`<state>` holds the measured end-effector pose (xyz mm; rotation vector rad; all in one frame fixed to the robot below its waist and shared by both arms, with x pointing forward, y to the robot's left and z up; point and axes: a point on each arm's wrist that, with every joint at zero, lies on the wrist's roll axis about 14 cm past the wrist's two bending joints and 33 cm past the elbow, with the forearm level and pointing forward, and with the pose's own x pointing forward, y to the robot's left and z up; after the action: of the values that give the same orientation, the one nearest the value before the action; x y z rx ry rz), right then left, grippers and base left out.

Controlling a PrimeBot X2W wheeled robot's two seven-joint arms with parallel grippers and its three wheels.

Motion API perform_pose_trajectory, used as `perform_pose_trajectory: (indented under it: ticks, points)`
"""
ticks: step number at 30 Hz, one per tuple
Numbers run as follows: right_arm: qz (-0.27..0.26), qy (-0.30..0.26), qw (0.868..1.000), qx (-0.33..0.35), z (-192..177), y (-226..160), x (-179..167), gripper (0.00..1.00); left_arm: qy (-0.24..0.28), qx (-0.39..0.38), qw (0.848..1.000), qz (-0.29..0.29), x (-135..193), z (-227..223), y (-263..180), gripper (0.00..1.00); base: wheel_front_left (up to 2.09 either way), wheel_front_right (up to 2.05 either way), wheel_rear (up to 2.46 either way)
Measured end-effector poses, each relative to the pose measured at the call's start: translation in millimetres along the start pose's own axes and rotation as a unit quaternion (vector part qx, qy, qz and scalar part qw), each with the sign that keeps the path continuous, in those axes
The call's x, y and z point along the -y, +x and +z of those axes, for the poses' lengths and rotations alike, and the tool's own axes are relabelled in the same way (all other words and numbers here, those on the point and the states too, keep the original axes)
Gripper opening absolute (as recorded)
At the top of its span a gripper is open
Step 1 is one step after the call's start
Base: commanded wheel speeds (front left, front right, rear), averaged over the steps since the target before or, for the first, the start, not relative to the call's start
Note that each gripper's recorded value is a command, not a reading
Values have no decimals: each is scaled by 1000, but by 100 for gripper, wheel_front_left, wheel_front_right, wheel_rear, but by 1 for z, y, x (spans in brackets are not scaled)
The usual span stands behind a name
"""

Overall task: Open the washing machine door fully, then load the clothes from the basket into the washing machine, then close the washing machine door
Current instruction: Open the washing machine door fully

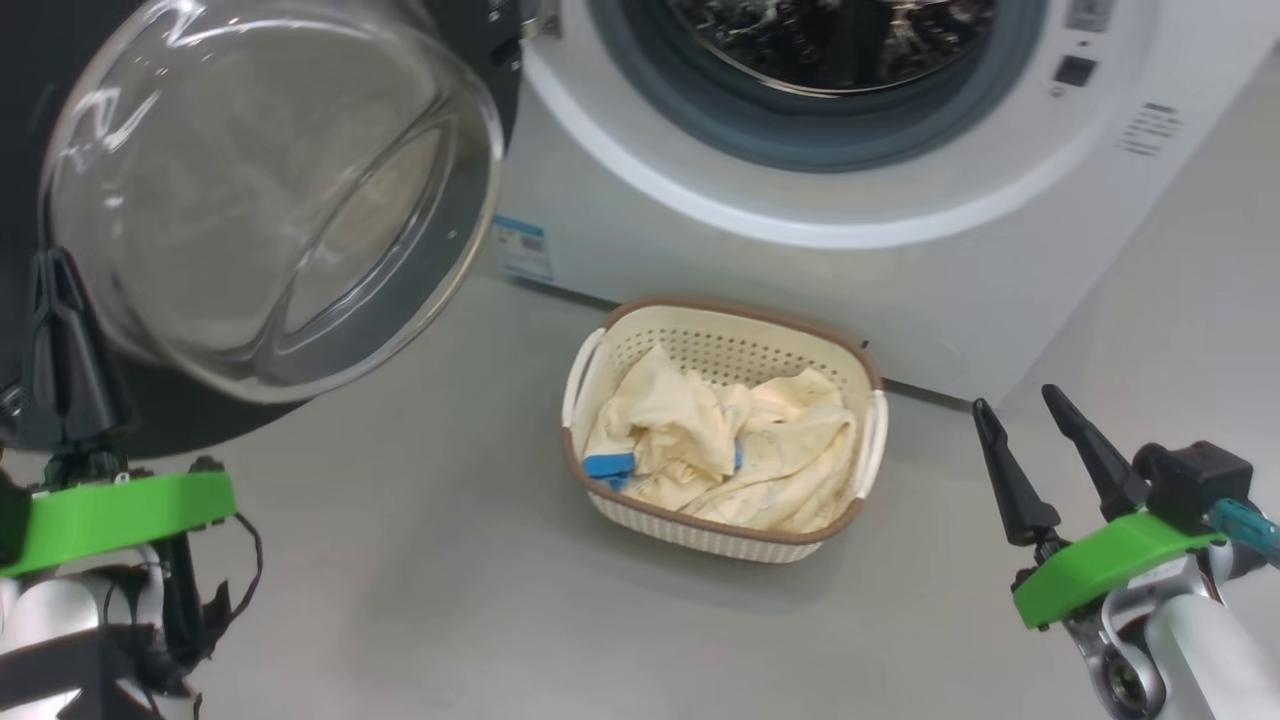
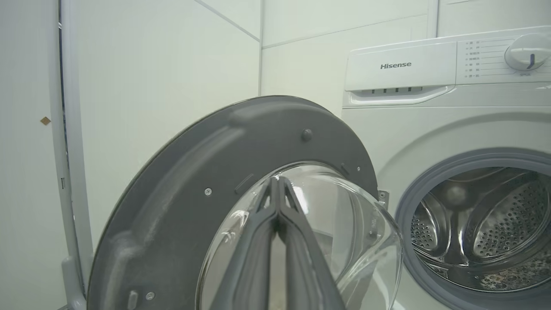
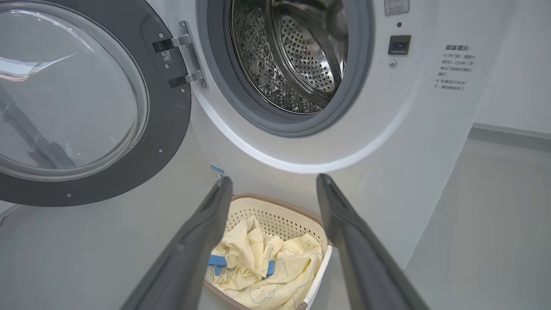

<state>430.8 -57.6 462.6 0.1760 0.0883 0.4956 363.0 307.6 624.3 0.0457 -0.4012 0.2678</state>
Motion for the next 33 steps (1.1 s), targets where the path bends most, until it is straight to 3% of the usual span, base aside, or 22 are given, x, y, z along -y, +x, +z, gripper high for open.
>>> perform_pose_trajectory:
  ticks: [11, 13, 16, 19, 33]
  points:
    - [-85, -11, 995, 43, 28, -56, 38, 100, -36, 1, 994, -103, 74, 7, 7, 0, 0, 0, 0]
    - [-101, -11, 994, 50, 33, -66, 45, 100, -47, -8, 992, -120, 88, 2, 6, 10, 0, 0, 0]
    - [-123, -13, 990, 61, 39, -81, 54, 100, -56, -26, 988, -140, 104, -9, 3, 47, 0, 0, 0]
    - [-143, -17, 987, 64, 40, -94, 63, 100, -62, -42, 985, -156, 117, -19, -2, 98, 0, 0, 0]
    - [-175, -19, 981, 83, 50, -117, 73, 100, -77, -155, 969, -178, 136, -76, -46, 100, 0, 0, 0]
